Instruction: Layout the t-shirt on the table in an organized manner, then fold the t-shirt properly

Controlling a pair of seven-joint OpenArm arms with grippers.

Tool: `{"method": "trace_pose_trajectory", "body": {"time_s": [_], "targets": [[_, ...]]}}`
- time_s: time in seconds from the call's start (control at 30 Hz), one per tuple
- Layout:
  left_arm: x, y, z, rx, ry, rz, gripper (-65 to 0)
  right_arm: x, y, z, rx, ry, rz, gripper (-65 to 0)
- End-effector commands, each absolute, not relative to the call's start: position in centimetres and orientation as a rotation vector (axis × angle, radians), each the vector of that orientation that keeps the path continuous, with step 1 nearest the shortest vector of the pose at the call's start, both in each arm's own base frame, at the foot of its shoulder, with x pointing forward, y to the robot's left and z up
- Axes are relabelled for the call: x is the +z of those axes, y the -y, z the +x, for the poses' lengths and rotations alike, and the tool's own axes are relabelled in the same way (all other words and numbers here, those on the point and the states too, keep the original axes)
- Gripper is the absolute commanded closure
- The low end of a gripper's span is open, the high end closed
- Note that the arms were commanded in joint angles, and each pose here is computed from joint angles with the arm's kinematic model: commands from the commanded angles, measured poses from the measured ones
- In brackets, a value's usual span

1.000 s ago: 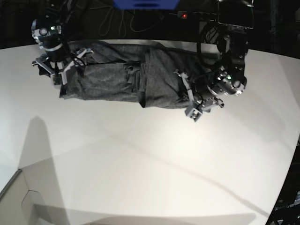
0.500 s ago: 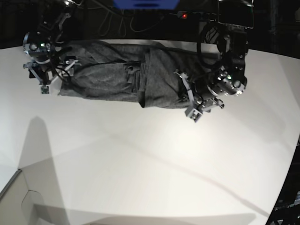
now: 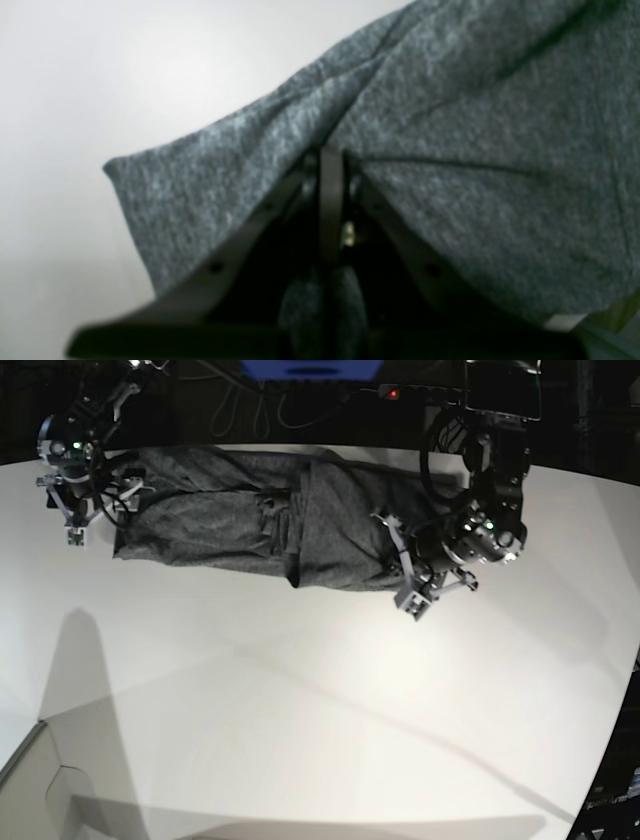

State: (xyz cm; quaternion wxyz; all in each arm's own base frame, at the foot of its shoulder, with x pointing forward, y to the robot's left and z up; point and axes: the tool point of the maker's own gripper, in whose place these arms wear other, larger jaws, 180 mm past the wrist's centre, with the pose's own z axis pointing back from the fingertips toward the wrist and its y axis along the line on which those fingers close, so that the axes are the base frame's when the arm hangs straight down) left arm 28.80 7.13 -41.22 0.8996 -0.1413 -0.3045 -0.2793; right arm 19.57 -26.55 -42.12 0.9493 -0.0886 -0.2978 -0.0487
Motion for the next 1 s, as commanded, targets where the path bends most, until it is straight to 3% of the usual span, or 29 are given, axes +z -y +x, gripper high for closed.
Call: {"method": "trace_pose_trajectory", "body": {"time_s": [0.0, 0.33, 0.6, 0.97], "targets": [[-39.8, -6.8, 29.9, -0.58, 0.687, -0.302, -0.1, -41.2, 26.9, 20.2, -0.089, 0.638, -0.195, -46.5], [-39.6, -6.6, 30.0, -0.585, 0.693, -0.306, -0.1, -37.6, 27.5, 22.0, -0.059, 0.727, -0.251, -46.9], [-38.0, -5.8, 30.7, -0.591, 0.747, -0.311, -0.1, -38.4, 27.2, 20.7, -0.024, 0.585, -0.237, -46.9], [-38.0, -5.8, 30.7, -0.59, 0.746, -0.313, -0.1, -38.4, 24.4, 22.1, 0.068, 0.567, -0.198, -46.9]]}}
